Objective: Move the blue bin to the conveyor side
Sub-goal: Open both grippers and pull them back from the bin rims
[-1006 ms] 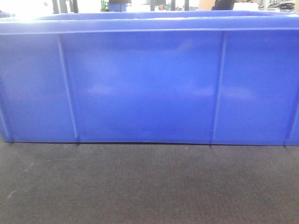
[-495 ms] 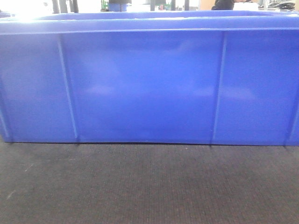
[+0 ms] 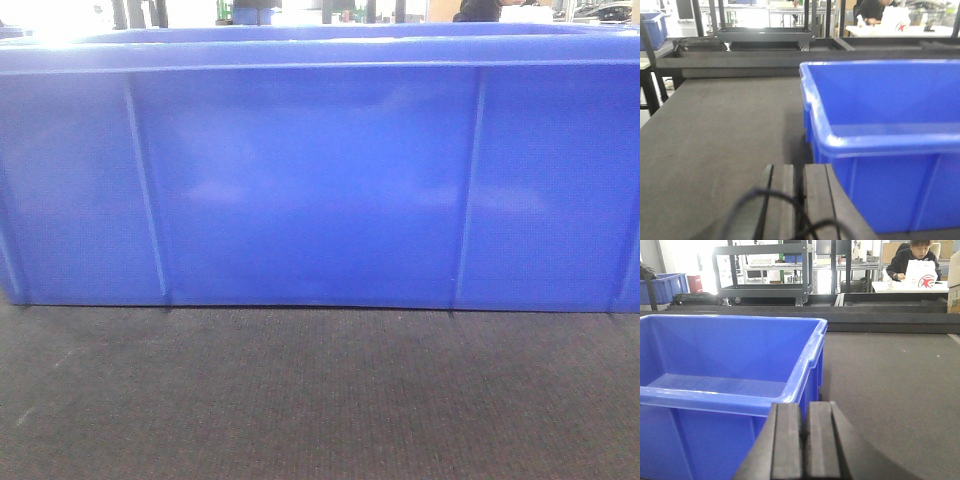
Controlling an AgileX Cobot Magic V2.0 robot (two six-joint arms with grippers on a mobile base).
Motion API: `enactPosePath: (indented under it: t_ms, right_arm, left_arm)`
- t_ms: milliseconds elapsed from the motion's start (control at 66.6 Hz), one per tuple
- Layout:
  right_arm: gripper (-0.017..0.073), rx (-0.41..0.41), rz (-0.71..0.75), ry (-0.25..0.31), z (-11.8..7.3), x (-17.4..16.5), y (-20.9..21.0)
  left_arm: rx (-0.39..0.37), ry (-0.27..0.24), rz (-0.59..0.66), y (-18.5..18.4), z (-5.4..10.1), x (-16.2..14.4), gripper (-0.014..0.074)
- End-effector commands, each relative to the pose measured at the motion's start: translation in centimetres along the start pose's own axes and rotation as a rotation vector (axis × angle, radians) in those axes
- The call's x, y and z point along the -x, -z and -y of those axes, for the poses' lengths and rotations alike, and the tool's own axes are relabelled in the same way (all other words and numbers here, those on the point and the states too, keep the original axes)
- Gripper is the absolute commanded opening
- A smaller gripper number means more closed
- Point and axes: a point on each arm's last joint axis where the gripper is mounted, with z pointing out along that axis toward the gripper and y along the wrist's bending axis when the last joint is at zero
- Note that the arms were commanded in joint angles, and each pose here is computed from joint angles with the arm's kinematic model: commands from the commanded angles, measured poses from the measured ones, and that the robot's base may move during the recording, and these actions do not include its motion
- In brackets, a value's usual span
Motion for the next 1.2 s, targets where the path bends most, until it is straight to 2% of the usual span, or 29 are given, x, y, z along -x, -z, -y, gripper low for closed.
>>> enactPosePath:
  t_ms: [0,285,360,465,526,571,1186]
  right_arm:
    - [-0.0078,0.001,0.035,0.02,0.0,0.2,0.1]
    - [-0.0078,0.001,0.037,0.02,0.0,0.2,0.1]
    - [-0.0078,0.002,0.041,0.02,0.0,0.3,0.1]
    - [-0.0078,0.002,0.041,0.02,0.0,0.3,0.1]
    - [-0.0078,0.002,0.041,0.02,0.0,0.3,0.1]
    - [-0.0078,0.002,0.041,0.02,0.0,0.3,0.1]
    - [-0.0078,0.002,0.041,0.02,0.0,0.3,0.1]
  left_arm:
    - [0.013,0.0,0.008,-0.3,0.1,-1.1,-0.0006]
    - [0.067,0.021,0.087,-2.7,0.2,-5.8,-0.0006]
    - [0.071,0.039,0.091,-3.2,0.2,-7.4,-0.0006]
    - [0.071,0.038,0.11,-3.8,0.2,-8.9,-0.0006]
    - [0.071,0.036,0.16,-3.7,0.2,-8.6,-0.0006]
    - [0.071,0.038,0.117,-3.8,0.2,-9.0,-0.0006]
    - [0.071,0.037,0.132,-3.8,0.2,-8.8,-0.0006]
